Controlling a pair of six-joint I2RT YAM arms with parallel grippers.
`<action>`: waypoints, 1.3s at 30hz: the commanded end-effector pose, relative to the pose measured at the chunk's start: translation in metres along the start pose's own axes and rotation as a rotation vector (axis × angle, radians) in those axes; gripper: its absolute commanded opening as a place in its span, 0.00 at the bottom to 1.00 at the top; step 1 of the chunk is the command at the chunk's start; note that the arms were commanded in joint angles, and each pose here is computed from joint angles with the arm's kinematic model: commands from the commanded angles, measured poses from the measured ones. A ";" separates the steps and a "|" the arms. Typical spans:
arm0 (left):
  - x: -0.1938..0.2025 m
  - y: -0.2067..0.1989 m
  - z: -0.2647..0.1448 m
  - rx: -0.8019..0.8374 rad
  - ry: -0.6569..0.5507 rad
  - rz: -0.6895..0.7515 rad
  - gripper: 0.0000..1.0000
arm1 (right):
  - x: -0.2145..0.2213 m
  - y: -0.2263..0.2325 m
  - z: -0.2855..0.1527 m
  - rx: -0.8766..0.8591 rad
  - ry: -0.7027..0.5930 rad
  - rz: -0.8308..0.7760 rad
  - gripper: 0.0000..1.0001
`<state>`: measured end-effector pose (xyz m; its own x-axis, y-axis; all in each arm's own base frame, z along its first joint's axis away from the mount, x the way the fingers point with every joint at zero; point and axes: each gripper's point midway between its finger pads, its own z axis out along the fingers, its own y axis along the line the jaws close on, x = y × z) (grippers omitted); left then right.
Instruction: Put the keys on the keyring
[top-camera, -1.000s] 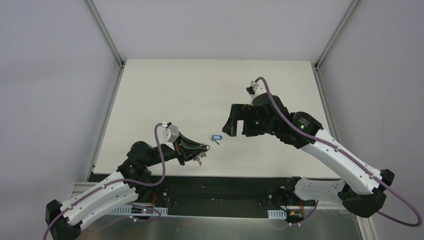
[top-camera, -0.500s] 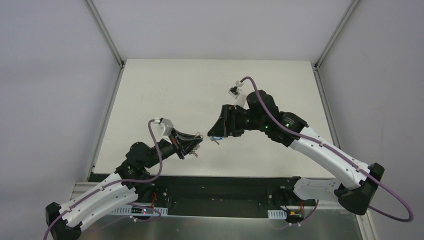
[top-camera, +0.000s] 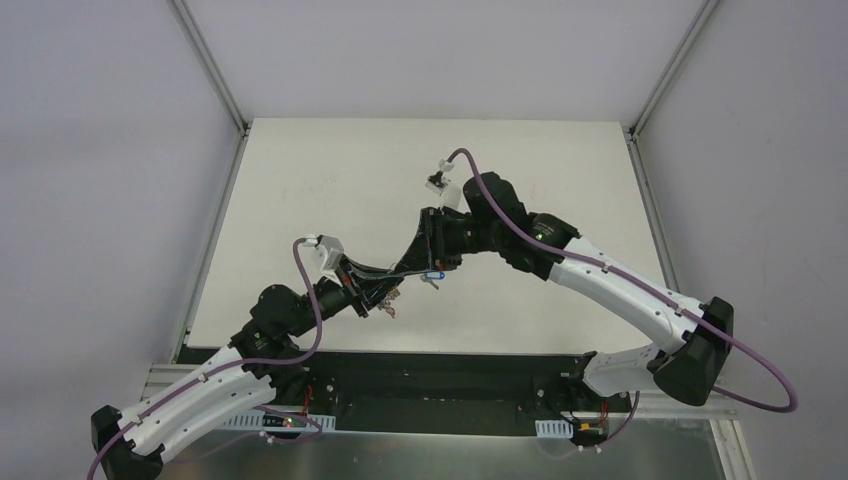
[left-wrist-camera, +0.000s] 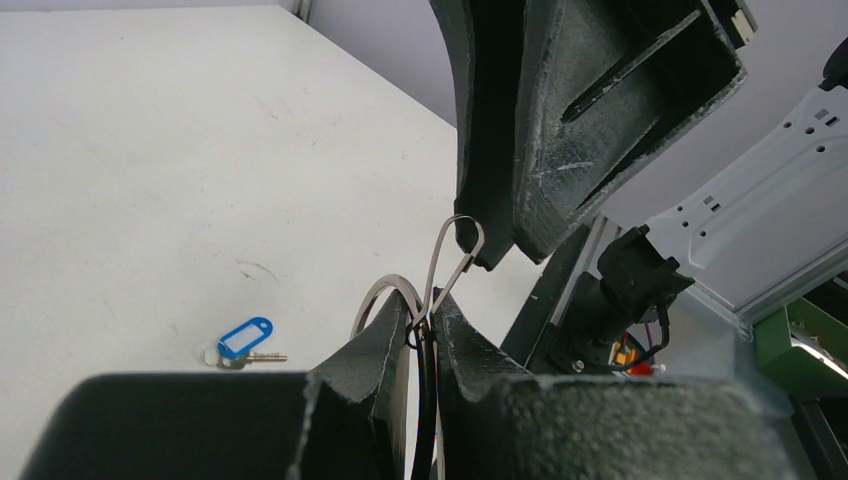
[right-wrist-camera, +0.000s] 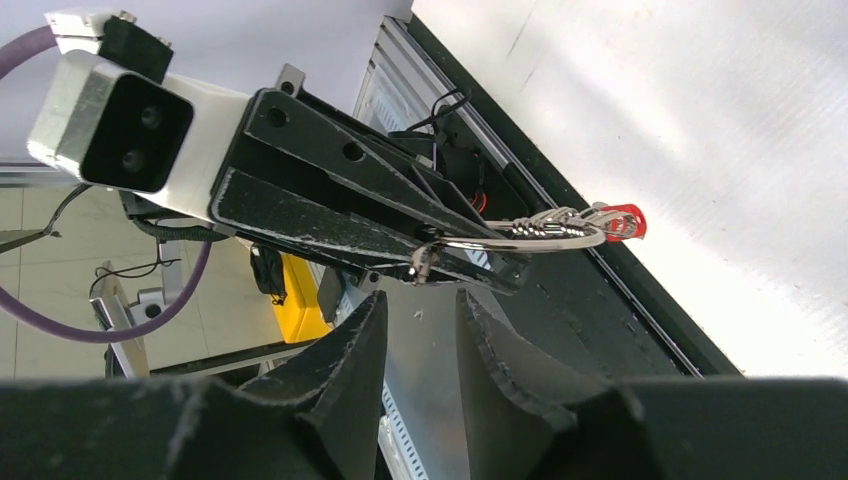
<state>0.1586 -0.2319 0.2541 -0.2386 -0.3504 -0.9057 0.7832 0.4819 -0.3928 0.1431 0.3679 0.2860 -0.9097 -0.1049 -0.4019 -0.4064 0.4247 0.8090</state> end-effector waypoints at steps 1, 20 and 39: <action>-0.023 -0.015 0.002 0.050 -0.062 -0.005 0.00 | -0.012 0.038 -0.009 -0.099 -0.037 -0.066 0.34; -0.023 -0.020 -0.001 0.073 -0.064 -0.014 0.00 | -0.012 0.026 0.002 -0.002 -0.038 -0.105 0.29; -0.024 -0.020 -0.003 0.076 -0.071 -0.016 0.00 | -0.009 0.031 0.005 0.012 -0.029 -0.140 0.25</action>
<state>0.1532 -0.2315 0.2567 -0.2420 -0.3529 -0.9038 0.7950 0.4618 -0.3932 0.1364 0.3805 0.2875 -0.8707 -0.1614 -0.4647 -0.4832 0.4577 0.7464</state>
